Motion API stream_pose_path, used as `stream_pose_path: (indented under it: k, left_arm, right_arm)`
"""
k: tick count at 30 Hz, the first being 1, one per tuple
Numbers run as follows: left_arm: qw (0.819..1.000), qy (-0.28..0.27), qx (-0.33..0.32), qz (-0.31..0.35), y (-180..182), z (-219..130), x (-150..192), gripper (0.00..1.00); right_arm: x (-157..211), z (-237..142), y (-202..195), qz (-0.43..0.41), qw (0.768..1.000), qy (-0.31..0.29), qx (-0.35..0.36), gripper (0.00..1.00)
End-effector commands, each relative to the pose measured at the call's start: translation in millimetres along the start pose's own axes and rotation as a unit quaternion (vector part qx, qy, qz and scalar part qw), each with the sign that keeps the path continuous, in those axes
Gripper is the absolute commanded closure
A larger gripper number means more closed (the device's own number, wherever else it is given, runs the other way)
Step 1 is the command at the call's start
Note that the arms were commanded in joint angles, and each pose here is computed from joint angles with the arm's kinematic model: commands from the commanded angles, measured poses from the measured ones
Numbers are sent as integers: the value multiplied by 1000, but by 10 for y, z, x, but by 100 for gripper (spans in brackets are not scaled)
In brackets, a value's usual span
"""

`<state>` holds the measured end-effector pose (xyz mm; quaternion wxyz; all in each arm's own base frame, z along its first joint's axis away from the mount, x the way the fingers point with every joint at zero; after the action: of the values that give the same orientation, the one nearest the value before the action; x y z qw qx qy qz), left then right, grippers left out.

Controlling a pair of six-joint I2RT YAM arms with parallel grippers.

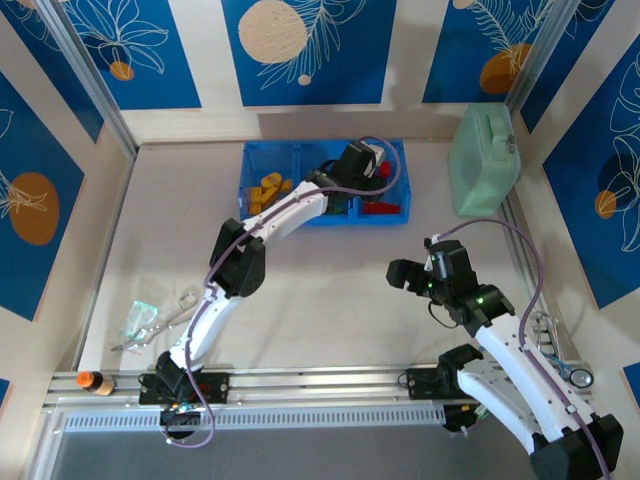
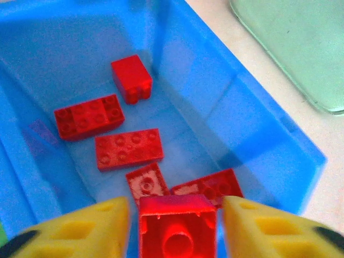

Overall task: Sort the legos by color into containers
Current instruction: Place the lego in the container.

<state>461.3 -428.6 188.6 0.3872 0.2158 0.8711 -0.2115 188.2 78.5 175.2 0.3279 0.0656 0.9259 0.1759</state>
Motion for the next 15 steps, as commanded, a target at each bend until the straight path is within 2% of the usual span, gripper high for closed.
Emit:
stream_pose_path:
  k: [1, 4, 9, 15]
  left_arm:
    - [1000, -5, -16, 4, 96, -63, -118, 33]
    - [1000, -11, -6, 7, 12, -321, -264, 29]
    - [997, -58, 6, 49, -216, -893, -431, 28]
    - [993, -95, -4, 64, -141, -1446, -172, 26]
  right_arm:
    - [-17, -41, 53, 0, 1000, -2, -19, 13]
    - [-30, -60, 44, -1, 1000, -3, -14, 13]
    - [-67, -64, 45, -4, 1000, -9, -9, 13]
    - [-203, -40, 53, -24, 999, -25, 10, 10]
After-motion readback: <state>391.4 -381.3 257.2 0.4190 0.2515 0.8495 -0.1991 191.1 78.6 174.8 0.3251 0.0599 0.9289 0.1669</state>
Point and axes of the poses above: each hand's point on the last joint's axis, 136 mm out from that joint toward the fingers, its own z axis out along the fingers, its own y axis along the line the jaws close on, x = y × z, the point moved 5 cm from there along -z, back along the fingers, and after that the axes turned 2 degrees about -z, right-handed, at the moved point
